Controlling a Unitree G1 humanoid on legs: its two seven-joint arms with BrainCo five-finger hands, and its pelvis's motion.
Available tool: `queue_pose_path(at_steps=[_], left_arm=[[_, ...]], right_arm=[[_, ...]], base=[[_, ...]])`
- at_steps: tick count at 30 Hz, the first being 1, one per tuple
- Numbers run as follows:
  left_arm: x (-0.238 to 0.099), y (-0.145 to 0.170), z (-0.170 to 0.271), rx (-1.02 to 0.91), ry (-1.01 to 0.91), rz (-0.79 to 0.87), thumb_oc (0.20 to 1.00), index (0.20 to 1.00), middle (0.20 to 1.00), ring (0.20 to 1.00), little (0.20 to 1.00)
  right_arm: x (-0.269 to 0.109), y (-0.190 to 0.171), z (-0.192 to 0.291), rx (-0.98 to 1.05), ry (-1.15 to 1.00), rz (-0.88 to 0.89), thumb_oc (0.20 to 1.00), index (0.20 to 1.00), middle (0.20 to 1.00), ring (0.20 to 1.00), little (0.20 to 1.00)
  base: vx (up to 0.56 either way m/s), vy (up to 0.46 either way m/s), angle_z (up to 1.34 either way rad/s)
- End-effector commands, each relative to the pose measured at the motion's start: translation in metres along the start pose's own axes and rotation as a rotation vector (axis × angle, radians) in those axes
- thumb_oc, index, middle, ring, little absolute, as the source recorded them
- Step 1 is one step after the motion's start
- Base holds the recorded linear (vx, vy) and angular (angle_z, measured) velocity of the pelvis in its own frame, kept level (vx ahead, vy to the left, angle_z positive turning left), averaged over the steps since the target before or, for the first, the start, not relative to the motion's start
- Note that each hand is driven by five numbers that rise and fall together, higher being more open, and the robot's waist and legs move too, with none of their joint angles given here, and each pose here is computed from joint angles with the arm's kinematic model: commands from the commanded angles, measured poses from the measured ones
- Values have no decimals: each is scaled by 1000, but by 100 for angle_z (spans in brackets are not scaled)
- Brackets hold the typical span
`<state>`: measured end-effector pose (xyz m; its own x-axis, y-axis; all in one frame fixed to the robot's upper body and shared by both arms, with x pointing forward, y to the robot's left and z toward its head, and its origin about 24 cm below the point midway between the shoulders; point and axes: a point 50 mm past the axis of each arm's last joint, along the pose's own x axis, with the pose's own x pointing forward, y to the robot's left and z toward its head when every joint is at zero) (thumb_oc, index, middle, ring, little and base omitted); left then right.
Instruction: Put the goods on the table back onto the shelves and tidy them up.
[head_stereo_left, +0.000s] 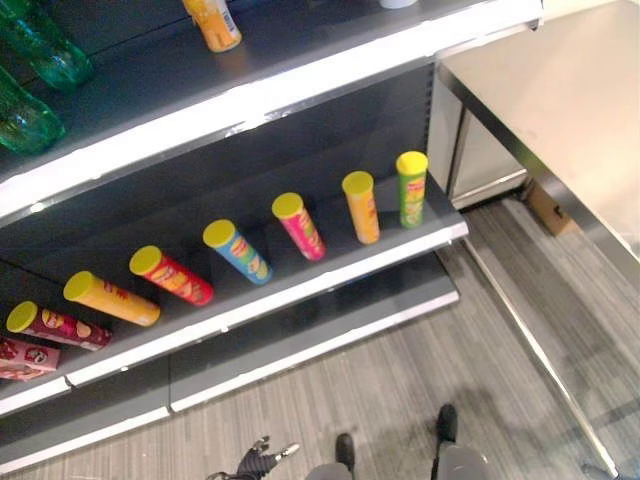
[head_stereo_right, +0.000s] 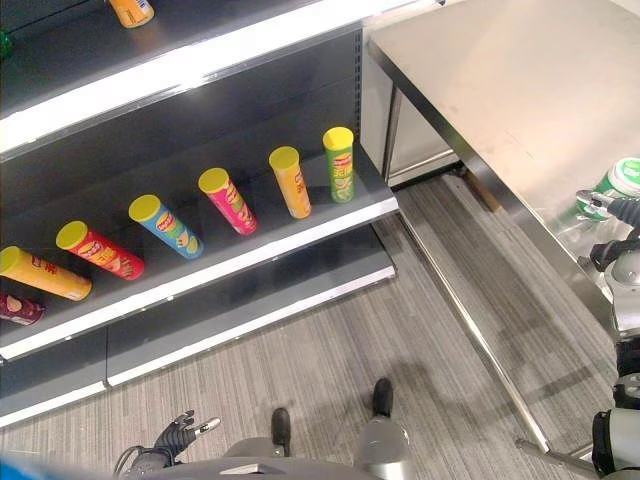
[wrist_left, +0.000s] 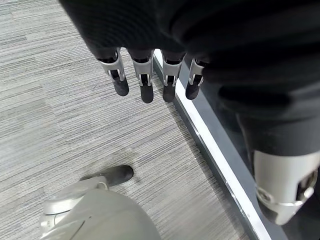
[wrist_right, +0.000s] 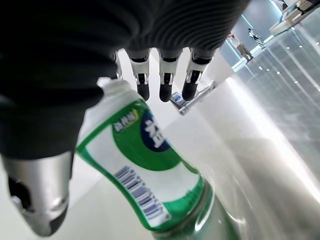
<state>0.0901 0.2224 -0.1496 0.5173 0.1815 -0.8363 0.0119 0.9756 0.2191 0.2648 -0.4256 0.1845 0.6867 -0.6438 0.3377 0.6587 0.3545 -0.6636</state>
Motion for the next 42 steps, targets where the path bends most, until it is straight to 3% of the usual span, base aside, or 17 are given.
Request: queue_pose_path(at_steps=[1, 8, 9, 10, 22, 30, 42], left_arm=[[0, 21, 1, 54, -3, 53, 1000, 1000, 1000, 1000, 1000], [0, 20, 0, 53, 0, 57, 1000, 1000, 1000, 1000, 1000], [0, 20, 0, 52, 0, 57, 1000, 1000, 1000, 1000, 1000], [0, 20, -2, 54, 6, 56, 1000, 1000, 1000, 1000, 1000], [1, 24, -5, 31, 36, 85, 1000, 1000, 1000, 1000, 1000], [2, 35, -4, 8, 48, 134, 1000, 1000, 1000, 1000, 1000], [3, 46, 16, -56, -47, 159, 1000, 1000, 1000, 1000, 1000]], right_arm=[[8, -14, 17, -33, -84, -73, 1000, 1000, 1000, 1000, 1000], [12, -9, 14, -46, -50, -39, 1000, 1000, 1000, 1000, 1000], [12, -9, 15, -46, -51, -38, 928, 928, 928, 928, 928], [13, -6, 12, -51, -34, -22, 200, 200, 200, 200, 200], [7, -8, 17, -11, -78, -27, 200, 200, 200, 200, 200], [-26, -35, 61, 251, -369, -169, 200, 200, 200, 200, 200], [-60, -49, 128, 458, -728, -114, 200, 200, 200, 200, 200]], base=[[0, 0, 0], [0, 0, 0], [0, 0, 0], [0, 0, 0], [0, 0, 0], [1, -17, 2], [-48, -42, 16]])
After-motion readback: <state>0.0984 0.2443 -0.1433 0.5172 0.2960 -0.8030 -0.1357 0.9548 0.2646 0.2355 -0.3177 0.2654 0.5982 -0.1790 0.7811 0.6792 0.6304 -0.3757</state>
